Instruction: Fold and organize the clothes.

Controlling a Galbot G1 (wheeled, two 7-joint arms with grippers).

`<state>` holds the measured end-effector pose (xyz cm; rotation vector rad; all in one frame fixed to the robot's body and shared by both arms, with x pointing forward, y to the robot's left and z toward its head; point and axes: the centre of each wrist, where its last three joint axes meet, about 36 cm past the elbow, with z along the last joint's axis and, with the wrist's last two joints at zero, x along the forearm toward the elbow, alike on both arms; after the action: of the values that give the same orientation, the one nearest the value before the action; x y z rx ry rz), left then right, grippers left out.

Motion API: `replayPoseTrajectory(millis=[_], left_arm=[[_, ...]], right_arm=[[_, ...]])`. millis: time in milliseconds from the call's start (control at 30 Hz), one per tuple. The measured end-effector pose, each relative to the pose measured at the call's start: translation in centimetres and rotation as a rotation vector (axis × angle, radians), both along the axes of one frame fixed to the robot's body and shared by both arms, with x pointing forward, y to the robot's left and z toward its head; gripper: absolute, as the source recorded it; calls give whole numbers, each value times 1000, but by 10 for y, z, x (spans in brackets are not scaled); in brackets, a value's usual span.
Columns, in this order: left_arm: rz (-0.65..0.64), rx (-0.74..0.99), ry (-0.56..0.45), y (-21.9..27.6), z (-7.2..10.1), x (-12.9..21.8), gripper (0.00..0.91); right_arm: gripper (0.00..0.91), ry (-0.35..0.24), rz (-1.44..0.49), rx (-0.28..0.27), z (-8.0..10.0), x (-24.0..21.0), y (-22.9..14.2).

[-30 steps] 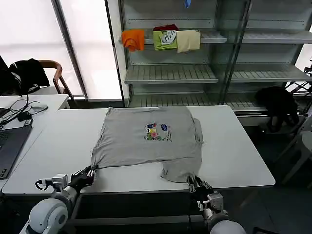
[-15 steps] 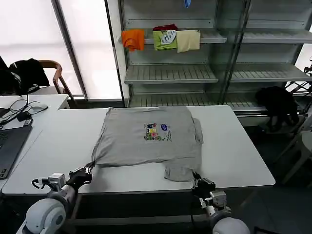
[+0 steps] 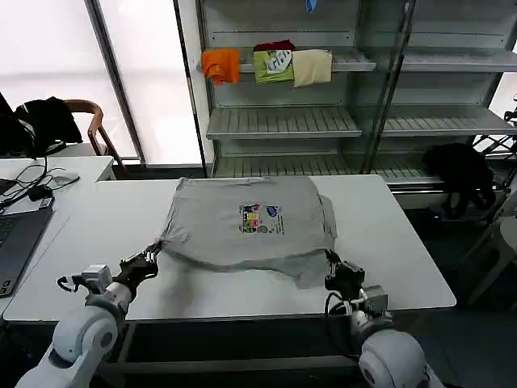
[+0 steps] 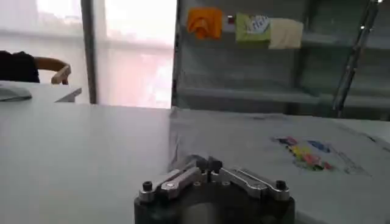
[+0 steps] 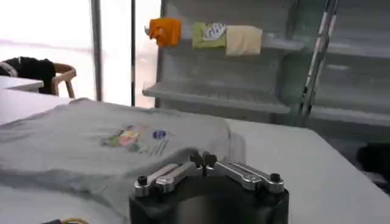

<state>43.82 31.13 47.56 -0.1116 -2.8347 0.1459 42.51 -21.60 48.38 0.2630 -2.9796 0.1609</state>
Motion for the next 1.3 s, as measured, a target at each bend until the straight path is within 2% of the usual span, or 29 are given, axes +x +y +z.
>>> replayPoseTrajectory(millis=[267, 467, 667, 900, 933, 967, 1000, 1067, 1100, 1167, 1300], left_arm=[[31, -33, -51, -20, 7, 54, 10], [73, -38, -67, -28, 7, 93, 10], [122, -16, -49, -21, 0, 113, 20], [133, 2, -33, -15, -6, 121, 30], [131, 4, -30, -15, -8, 121, 30], [129, 7, -27, -15, -9, 121, 30], [127, 9, -23, -15, -11, 122, 111], [122, 14, -14, -16, -15, 123, 393], [119, 17, -10, -16, -17, 123, 675], [112, 26, -5, -16, -20, 124, 907], [103, 45, -5, -17, -21, 127, 907]], right_arm=[[0, -45, -3, 10, 2, 65, -5], [0, -58, -3, -7, -3, 109, -8], [0, -41, -1, -32, -17, 135, -12], [0, -19, 1, -58, -31, 147, -15], [10, -15, -2, -61, -33, 149, -15], [292, -11, -4, -63, -35, 150, -16], [907, -8, -5, -66, -37, 151, -16], [907, -4, -9, -73, -39, 154, -15], [907, -3, -9, -75, -41, 155, -15], [907, -4, -16, -79, -42, 158, -14], [907, -11, -28, -82, -39, 164, -15]])
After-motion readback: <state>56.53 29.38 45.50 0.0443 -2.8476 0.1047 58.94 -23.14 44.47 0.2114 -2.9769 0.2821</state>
